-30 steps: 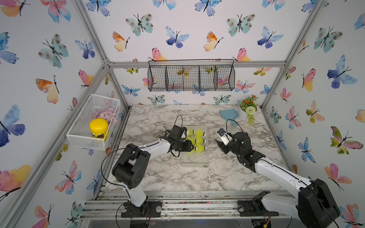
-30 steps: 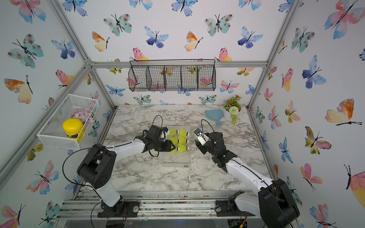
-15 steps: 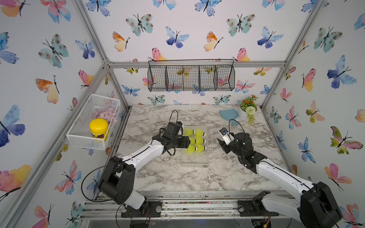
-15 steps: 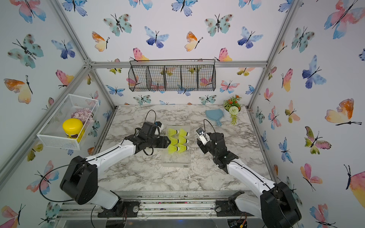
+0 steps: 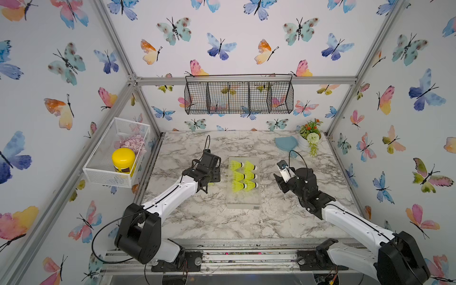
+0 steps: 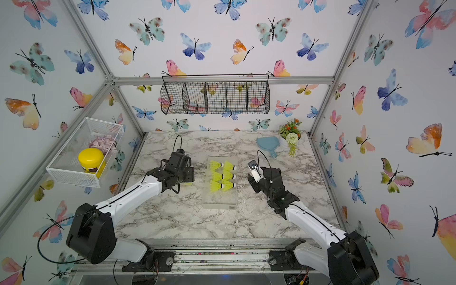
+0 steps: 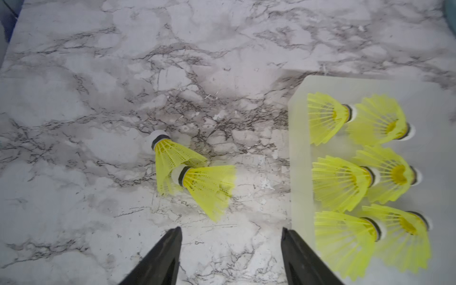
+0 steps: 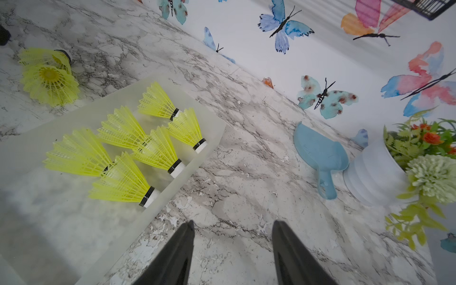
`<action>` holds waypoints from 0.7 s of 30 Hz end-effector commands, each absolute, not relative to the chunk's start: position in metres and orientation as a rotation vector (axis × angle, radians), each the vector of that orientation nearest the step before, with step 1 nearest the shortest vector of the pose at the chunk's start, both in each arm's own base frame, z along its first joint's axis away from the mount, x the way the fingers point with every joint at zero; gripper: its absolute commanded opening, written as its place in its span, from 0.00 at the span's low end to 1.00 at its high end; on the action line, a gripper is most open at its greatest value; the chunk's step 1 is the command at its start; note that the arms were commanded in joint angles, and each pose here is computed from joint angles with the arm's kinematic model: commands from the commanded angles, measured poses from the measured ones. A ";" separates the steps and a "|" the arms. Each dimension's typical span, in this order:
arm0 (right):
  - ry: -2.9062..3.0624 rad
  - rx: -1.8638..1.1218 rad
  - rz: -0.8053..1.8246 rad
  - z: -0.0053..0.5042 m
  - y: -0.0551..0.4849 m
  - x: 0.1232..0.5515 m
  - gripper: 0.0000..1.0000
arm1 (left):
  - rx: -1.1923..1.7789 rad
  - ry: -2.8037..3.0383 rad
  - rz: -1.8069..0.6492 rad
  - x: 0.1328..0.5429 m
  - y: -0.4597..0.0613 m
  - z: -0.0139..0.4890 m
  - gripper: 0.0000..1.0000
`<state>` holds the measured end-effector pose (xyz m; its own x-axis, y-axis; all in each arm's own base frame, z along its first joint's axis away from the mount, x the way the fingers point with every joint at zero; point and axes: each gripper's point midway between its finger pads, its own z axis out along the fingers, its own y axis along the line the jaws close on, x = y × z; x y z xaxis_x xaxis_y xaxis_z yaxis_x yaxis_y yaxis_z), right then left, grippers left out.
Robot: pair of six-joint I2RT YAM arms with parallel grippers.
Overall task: Put the shuttlecocks into the storage box
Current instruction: Pick up the shuttlecock at the center of the board.
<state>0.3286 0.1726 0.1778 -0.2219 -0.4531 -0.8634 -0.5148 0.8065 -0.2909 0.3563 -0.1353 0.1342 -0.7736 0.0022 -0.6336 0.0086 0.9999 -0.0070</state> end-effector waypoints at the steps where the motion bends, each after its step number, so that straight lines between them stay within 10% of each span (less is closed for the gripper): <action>1: 1.861 -0.705 0.056 0.178 0.167 0.327 0.57 | -0.009 2.476 0.155 0.356 -0.115 0.121 0.68; 21: 1.866 -0.702 0.065 0.177 0.166 0.323 0.57 | 0.025 2.574 0.228 0.381 -0.108 0.065 0.41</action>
<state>0.3253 0.1685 0.1775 -0.2257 -0.4441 -0.8671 -0.5028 0.8155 -0.2867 0.3684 -0.1047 0.0609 -0.8600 0.0689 -0.5057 -0.0294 0.9825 0.1838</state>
